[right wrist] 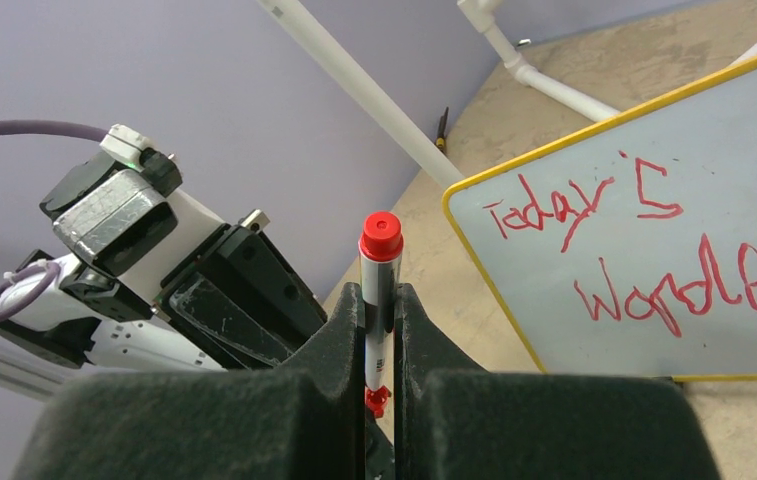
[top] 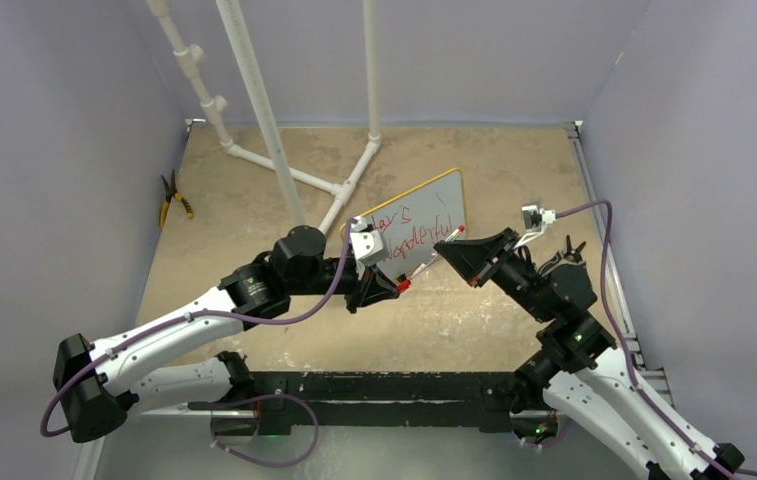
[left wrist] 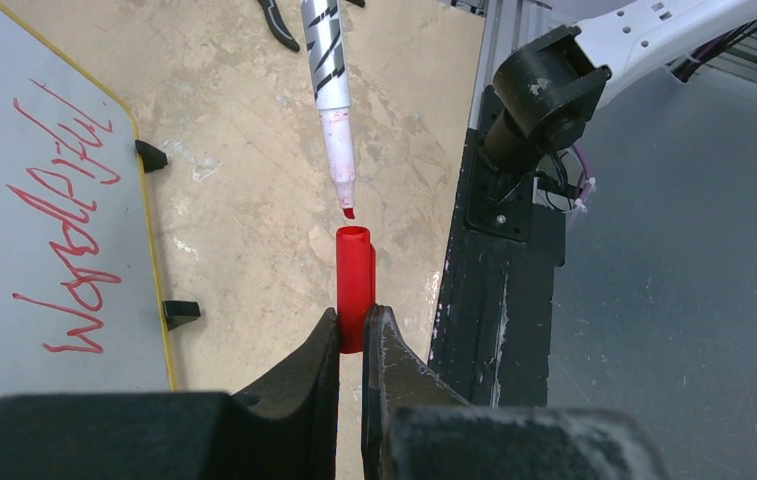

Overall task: Write a sentence on the whiteboard
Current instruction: Insert the whiteboard marker without the cap into the pen cap.

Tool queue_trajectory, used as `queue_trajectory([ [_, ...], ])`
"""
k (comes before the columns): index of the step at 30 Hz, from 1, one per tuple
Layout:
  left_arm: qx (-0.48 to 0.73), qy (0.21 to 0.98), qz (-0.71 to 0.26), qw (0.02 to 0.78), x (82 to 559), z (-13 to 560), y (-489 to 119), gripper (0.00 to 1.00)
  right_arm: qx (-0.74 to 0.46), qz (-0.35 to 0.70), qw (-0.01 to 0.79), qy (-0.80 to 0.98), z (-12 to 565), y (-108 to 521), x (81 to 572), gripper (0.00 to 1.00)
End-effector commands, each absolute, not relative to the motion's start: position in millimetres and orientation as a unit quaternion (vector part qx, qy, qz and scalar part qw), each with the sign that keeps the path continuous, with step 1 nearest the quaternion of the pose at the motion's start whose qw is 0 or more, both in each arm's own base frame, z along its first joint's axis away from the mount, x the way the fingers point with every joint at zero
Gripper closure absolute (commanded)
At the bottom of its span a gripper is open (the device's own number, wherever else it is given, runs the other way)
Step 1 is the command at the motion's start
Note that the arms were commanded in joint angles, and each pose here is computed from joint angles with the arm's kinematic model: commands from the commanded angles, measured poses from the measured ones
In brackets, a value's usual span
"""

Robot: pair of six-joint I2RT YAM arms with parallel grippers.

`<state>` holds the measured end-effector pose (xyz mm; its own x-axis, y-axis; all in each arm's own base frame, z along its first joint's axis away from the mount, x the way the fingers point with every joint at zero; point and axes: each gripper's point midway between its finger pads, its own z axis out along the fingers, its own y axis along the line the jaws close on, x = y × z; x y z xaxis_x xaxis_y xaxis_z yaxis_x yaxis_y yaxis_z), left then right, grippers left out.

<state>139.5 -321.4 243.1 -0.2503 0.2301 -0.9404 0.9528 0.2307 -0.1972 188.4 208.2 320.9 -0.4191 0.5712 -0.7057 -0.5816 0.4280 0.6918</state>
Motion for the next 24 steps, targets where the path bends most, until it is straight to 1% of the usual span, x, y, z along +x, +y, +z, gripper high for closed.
queue_trajectory([
  [1, 0.446, 0.644, -0.434, 0.446, 143, 257, -323, 1.00, -0.008, 0.537, 0.553, 0.637, 336, 206, 187, 1.00],
  [24, 0.442, 0.644, -0.432, 0.451, 146, 258, -325, 1.00, -0.032, 0.549, 0.537, 0.639, 330, 217, 184, 1.00],
])
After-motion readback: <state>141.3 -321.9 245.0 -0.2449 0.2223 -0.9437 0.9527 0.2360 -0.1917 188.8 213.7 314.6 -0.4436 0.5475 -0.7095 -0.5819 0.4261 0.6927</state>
